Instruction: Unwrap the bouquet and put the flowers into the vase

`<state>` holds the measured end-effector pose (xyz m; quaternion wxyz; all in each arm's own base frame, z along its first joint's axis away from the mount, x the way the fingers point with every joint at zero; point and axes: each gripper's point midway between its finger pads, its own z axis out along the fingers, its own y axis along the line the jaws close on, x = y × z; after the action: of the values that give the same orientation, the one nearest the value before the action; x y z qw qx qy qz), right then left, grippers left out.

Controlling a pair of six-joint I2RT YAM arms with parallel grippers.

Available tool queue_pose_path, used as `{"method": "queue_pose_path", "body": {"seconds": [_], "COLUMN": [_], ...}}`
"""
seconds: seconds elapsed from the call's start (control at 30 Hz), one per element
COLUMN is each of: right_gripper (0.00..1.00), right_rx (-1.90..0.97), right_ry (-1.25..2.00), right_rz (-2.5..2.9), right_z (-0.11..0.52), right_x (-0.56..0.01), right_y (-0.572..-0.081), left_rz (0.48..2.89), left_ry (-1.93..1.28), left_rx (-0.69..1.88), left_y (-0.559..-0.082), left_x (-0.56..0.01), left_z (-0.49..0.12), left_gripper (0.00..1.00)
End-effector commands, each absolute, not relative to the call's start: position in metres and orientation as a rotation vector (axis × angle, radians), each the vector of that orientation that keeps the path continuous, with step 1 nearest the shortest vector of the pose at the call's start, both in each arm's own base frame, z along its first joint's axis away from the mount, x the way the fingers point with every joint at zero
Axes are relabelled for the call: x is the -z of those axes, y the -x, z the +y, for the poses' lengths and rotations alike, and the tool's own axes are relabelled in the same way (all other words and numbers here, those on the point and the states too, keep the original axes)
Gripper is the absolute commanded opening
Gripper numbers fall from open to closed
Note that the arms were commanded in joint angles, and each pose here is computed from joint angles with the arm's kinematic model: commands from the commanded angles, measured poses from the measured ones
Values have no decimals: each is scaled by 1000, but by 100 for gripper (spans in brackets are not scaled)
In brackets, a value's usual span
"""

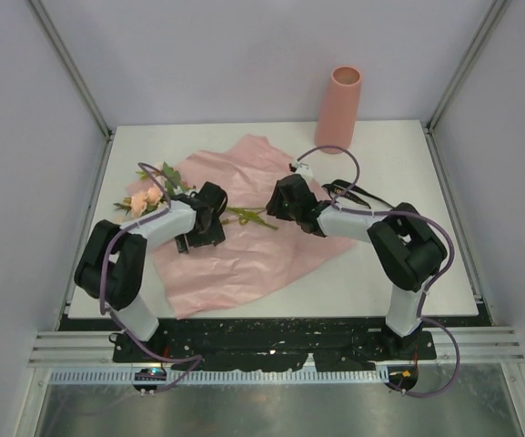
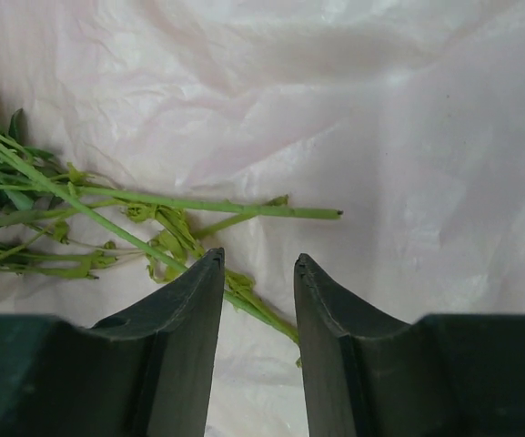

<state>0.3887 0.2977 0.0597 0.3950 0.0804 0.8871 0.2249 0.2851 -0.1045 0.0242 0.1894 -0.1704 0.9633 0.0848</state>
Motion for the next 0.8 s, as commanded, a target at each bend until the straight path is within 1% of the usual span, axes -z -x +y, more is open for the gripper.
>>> {"method": "queue_pose_path", "body": {"seconds": [0.0,0.03,0.07,0.1,0.17,0.23,0.33,0.4,0.47,0.5,0.53,0.63,0.67,0.7,0.73,0.77], "right_gripper": [43,44,46,47,48,48,51,55,58,60,61,62,62,63,64,65], "right_rx": [-610,-610,-614,-617,-687,-822,-1046,-1079,-1069,-1021,-1039,-1099,-1122,-1082,-1075,-1003], "right_ry": [-59,-32,31,79,164,275,496,642,846,907,970,1104,1105,1149,1171,1208], "right_rz": [2152,2139,2100,2095,2023,1983,1891,1831,1753,1735,1705,1618,1533,1497,1426,1377], "right_z": [307,306,303,302,301,312,341,355,380,381,391,404,410,406,407,408], "right_x": [-124,-132,-152,-154,-182,-186,-190,-185,-176,-165,-163,-149,-157,-144,-143,-137], "right_y": [-399,-397,-392,-385,-367,-342,-293,-262,-216,-210,-192,-163,-155,-149,-139,-141], "left_rz": [2656,2627,2614,2589,2555,2507,2437,2378,2303,2258,2200,2081,2055,2032,2013,2005], "left_ry": [416,401,392,387,387,381,273,217,207,199,173,131,137,144,151,159], "left_rx": [-119,-76,-42,-6,23,60,179,214,208,214,243,281,276,264,261,249], "left_y": [-285,-284,-280,-278,-269,-264,-258,-252,-246,-242,-237,-227,-224,-221,-217,-215], "left_x": [-62,-73,-81,-93,-111,-128,-155,-170,-183,-190,-200,-217,-219,-219,-218,-213], "left_z": [-113,-115,-116,-116,-111,-107,-113,-110,-99,-95,-92,-85,-80,-75,-71,-67], "left_gripper": [84,83,83,83,83,83,82,82,82,82,82,83,84,85,85,85]}}
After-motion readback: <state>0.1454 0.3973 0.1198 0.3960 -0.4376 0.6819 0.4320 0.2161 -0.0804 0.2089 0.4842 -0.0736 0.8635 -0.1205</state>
